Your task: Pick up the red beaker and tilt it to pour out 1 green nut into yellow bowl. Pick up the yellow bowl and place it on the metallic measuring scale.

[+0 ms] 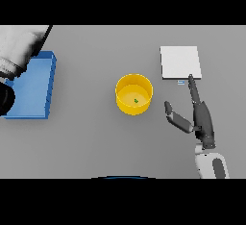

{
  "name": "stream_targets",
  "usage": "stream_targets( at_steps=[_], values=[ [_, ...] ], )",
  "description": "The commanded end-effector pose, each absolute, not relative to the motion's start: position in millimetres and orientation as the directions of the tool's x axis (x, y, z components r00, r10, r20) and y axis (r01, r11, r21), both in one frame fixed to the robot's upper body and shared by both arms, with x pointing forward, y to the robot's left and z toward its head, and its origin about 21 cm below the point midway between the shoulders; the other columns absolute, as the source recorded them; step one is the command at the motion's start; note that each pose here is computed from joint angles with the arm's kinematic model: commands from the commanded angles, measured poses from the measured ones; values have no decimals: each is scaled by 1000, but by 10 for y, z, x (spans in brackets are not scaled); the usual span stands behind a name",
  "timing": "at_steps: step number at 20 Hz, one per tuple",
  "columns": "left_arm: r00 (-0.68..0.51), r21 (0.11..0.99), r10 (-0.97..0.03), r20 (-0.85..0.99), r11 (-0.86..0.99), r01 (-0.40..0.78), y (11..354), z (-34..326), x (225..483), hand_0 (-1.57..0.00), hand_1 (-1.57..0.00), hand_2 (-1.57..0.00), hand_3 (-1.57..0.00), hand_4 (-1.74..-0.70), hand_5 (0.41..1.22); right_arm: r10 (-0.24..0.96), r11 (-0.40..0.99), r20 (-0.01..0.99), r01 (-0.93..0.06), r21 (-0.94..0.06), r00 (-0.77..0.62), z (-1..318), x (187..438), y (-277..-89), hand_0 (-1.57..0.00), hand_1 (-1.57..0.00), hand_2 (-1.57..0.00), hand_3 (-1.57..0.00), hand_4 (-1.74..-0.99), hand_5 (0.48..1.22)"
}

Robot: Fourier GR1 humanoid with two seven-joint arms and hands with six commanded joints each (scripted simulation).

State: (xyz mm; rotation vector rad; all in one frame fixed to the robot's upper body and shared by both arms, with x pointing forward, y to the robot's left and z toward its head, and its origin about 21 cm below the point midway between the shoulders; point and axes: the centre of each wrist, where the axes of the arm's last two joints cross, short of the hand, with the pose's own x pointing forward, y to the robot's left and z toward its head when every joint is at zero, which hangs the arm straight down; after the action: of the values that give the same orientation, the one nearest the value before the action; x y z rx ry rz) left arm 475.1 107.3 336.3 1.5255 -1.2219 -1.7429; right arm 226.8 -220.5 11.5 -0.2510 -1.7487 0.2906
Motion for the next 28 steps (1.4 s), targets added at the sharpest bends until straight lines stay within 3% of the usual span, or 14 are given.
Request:
stream_targets(
  at_steps=[1, 5, 9, 12, 14, 18, 28],
  values=[
    [-214, 927, -904, -371, -347, -142, 1251, 3387, 4788, -1571, -1571, -1571, -1417, -1736, 1221, 336, 940, 921, 8, -341, -196, 92, 2266, -2193, 1, 1, 1, 1, -1144, 633],
    [-40, 993, -998, 50, 55, -108, 2096, 3334, 4878, -1571, -1571, -1571, -1458, -1739, 1221, 239, 967, 945, -33, -252, -222, 129, 2310, -2164, 1, 1, 1, 1, -1093, 623],
    [143, 936, -929, 342, 324, -135, 2834, 2867, 4861, -1571, -1571, -1571, -1525, -1740, 1221, 224, 969, 950, -58, -241, -218, 156, 2294, -2227, 1, 1, 1, 1, -1106, 642],
    [313, 876, -818, 482, 447, -181, 3125, 2511, 4809, -1571, -1571, -1571, -1547, -1741, 1221, 217, 968, 953, -83, -239, -211, 111, 2289, -2230, 1, 1, 1, 1, -1148, 663],
    [373, 822, -733, 568, 527, -216, 3226, 2330, 4765, -1571, -1571, -1571, -1556, -1741, 1221, 229, 966, 949, -72, -250, -219, 131, 2313, -2255, 1, 1, 1, 1, -1165, 672],
    [443, 743, -610, 657, 623, -244, 3405, 1923, 4591, -1571, -1571, -1571, -1428, -1741, 1221, 261, 955, 938, -84, -285, -227, 89, 2306, -2252, 1, 1, 1, 1, -1191, 702],
    [532, 613, -406, 743, 731, -298, 3314, 1129, 3874, -1571, -1571, -1571, -1387, -1741, 1221, 255, 958, 942, -75, -277, -218, 72, 2314, -2248, 1, 1, 1, 1, -1195, 690]
  ],
)
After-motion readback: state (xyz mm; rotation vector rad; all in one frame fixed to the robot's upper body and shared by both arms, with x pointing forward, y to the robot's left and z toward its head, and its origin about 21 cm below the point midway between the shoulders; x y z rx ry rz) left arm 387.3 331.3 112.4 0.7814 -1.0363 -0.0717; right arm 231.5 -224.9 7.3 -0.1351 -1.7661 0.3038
